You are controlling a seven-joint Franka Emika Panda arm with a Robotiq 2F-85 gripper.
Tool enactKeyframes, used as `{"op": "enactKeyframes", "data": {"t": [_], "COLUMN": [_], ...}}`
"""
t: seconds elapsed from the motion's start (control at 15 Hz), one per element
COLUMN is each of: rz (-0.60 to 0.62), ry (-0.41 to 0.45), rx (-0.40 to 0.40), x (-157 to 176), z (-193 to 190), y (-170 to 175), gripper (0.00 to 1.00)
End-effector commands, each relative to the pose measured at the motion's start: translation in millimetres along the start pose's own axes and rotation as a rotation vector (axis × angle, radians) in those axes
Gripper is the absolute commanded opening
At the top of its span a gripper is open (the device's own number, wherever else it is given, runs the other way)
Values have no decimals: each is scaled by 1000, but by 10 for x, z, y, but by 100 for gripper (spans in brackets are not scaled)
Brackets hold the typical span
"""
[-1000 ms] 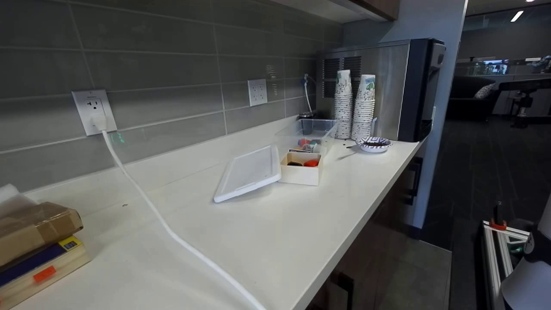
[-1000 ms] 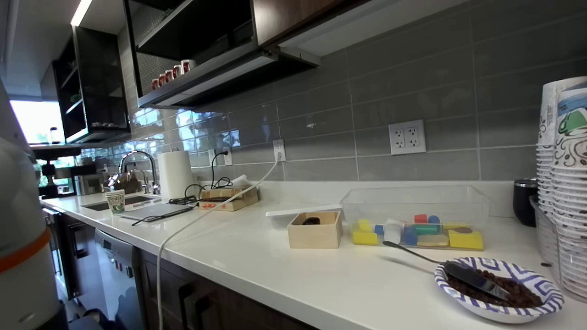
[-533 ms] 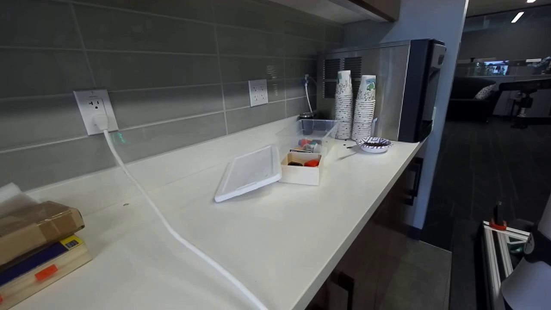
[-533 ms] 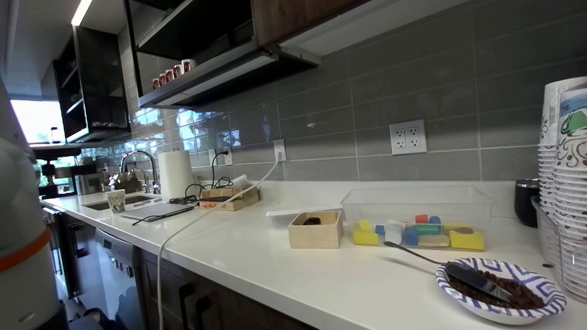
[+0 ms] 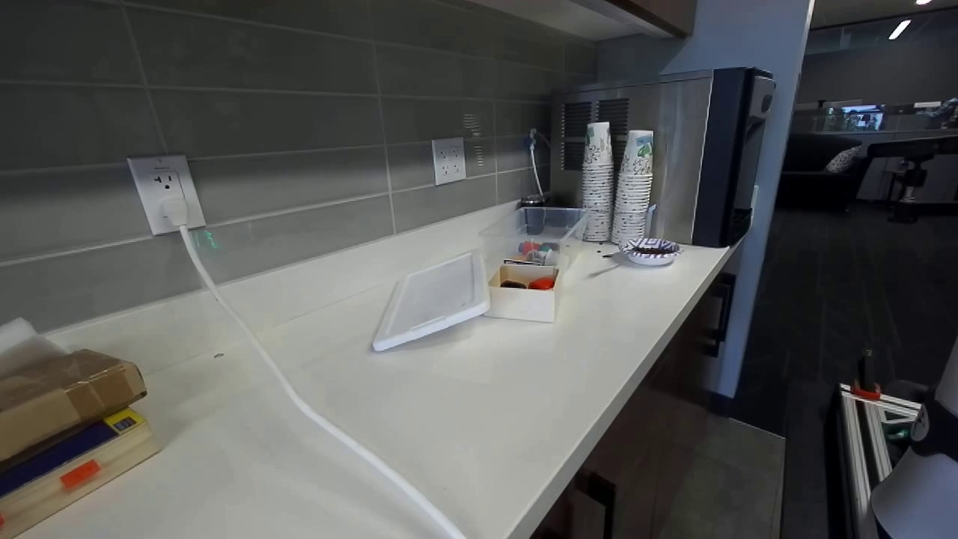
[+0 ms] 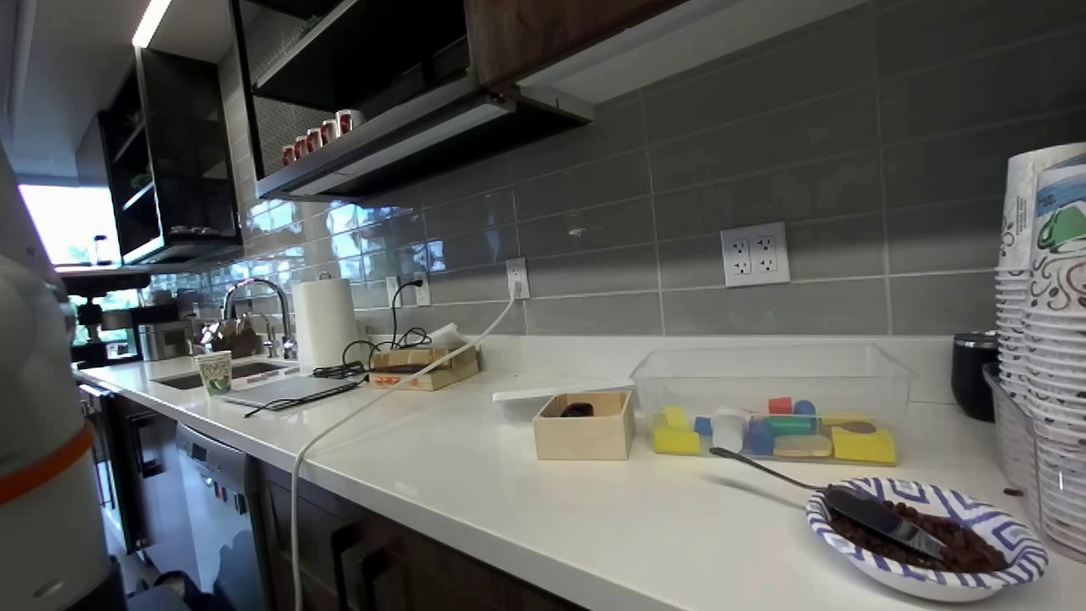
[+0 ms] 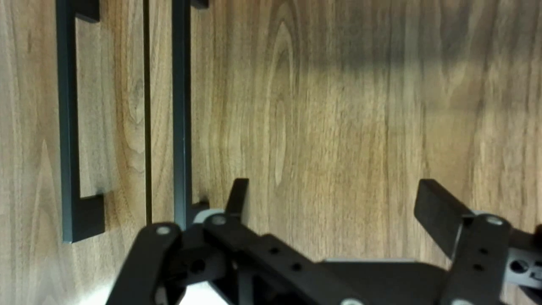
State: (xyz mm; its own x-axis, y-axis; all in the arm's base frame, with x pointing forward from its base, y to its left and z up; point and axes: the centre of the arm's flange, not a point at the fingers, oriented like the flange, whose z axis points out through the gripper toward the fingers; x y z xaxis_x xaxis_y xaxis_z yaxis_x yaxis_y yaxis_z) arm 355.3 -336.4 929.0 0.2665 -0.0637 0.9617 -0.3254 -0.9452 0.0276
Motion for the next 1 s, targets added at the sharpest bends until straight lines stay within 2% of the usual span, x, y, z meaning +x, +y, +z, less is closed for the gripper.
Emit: {"op": "enactKeyframes", "data": {"t": [0.0, 0.4, 0.47, 0.93], "rz": [25, 16, 10, 7], "ry": [-77, -185, -148, -169], "rx": [33, 61, 44, 57], "x": [-67, -246, -144, -184], "z": [-83, -183, -15, -74], "y": [-80, -172, -93, -112], "gripper": [100, 100, 100, 100]}}
